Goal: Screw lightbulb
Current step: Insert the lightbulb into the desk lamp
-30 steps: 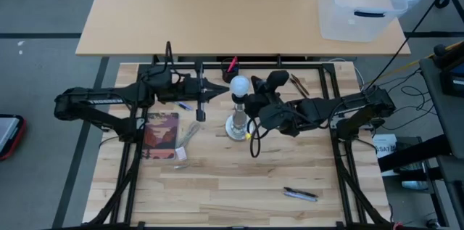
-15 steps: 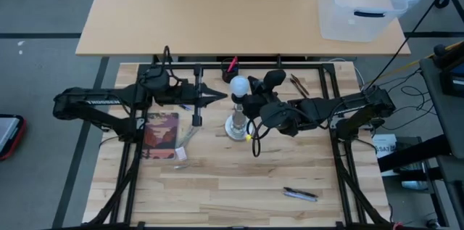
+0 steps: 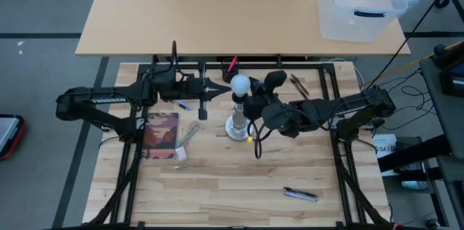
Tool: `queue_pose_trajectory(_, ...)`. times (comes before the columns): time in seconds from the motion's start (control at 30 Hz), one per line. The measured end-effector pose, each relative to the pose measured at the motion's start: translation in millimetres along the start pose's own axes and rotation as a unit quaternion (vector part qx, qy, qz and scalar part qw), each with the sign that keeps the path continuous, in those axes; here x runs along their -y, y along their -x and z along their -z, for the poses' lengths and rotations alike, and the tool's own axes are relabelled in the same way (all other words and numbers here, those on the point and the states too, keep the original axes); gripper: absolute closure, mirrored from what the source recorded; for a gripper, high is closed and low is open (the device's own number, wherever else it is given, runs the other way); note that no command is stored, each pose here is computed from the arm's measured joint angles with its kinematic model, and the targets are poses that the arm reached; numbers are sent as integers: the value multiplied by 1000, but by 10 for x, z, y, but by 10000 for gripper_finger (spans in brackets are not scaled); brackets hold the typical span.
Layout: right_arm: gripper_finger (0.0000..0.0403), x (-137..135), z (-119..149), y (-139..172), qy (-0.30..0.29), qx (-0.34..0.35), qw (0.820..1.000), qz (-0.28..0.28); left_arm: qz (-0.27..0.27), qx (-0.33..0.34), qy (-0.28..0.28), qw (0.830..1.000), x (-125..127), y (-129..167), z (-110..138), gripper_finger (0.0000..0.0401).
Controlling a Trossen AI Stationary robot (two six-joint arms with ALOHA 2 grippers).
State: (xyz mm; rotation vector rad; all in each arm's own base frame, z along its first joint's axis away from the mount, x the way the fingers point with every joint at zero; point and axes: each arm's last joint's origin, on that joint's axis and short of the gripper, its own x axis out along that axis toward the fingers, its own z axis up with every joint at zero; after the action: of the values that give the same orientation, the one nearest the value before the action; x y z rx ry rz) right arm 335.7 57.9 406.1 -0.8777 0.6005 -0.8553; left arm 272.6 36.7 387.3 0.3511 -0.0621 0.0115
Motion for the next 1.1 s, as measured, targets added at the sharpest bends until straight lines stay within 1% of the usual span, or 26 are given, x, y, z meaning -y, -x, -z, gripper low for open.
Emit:
queue_pose_trajectory(0.43,403,-32,16,59,-21,0,1000,-7,-21,-4,5,1000,-114,-18,61,401)
queue_pose_trajectory(0.73,403,-71,17,77,-22,11,999,-29,-39,-42,16,998,-201,-80,224,401)
queue_pose_trajectory(0.87,403,-87,3,123,-23,20,999,-38,-46,-30,14,998,-222,-58,183,401)
queue_pose_trajectory(1.0,403,-110,-2,185,-30,23,998,-42,-57,-65,15,996,-225,-60,252,401)
queue_pose_trajectory(1.1,403,-132,-9,247,-35,29,998,-48,-63,-66,17,996,-245,-23,233,401)
